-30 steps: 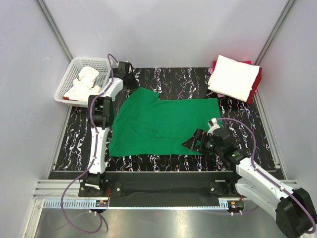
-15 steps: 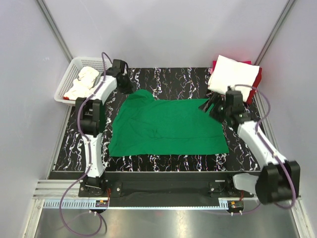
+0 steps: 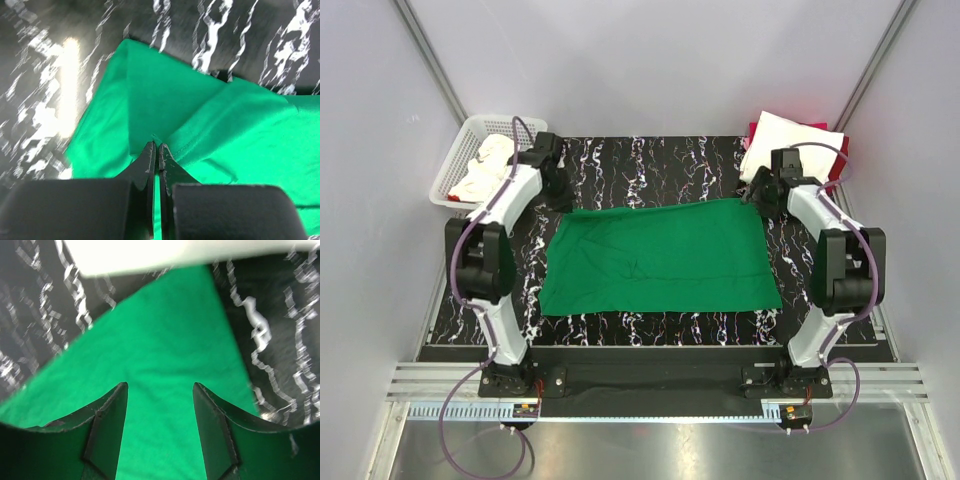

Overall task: Fold and stack the t-shirts
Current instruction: Fold the tshirt

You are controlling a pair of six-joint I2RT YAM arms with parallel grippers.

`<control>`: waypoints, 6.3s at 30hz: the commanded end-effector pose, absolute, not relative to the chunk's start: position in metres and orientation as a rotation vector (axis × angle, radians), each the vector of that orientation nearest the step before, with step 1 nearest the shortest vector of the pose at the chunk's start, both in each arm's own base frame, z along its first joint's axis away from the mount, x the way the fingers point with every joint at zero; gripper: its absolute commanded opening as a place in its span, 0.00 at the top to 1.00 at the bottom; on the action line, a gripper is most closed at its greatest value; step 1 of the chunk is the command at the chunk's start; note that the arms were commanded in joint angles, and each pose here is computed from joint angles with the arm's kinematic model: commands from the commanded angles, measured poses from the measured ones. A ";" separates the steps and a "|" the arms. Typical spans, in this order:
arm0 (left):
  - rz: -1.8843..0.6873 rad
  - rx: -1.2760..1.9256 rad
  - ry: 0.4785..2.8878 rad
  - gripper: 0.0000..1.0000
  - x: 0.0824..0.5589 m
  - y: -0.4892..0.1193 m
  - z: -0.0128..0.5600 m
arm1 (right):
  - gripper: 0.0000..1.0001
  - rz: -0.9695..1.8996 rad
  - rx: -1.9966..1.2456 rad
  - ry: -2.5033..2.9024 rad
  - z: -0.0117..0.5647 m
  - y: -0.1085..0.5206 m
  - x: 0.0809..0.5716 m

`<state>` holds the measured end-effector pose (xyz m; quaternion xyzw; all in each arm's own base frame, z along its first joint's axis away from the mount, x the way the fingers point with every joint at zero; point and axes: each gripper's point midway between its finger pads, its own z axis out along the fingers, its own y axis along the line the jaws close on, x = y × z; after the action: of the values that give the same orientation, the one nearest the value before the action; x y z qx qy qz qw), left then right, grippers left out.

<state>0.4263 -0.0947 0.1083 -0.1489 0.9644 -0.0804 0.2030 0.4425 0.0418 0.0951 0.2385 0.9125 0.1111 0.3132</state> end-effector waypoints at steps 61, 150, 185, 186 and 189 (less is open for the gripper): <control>-0.124 -0.335 2.566 1.00 0.389 -0.062 0.147 | 1.00 0.063 0.486 2.449 0.063 0.058 0.525; 0.043 -0.332 2.667 0.73 0.272 -0.084 0.101 | 0.65 -0.140 0.787 2.405 0.077 -0.021 0.348; 0.010 -0.436 2.772 0.62 0.329 -0.118 0.012 | 0.33 0.854 0.501 2.734 0.027 0.134 0.329; 0.022 -0.436 2.782 0.62 0.332 -0.117 0.011 | 0.33 0.865 0.503 2.730 0.030 0.137 0.324; 0.042 -0.424 2.781 0.62 0.359 -0.120 0.015 | 0.30 0.900 0.493 2.749 0.036 0.152 0.294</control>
<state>0.3348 -0.1215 0.0175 -0.1520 0.9763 0.0031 0.1541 0.3315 0.1285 0.0297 0.1698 0.9354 0.2745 0.1442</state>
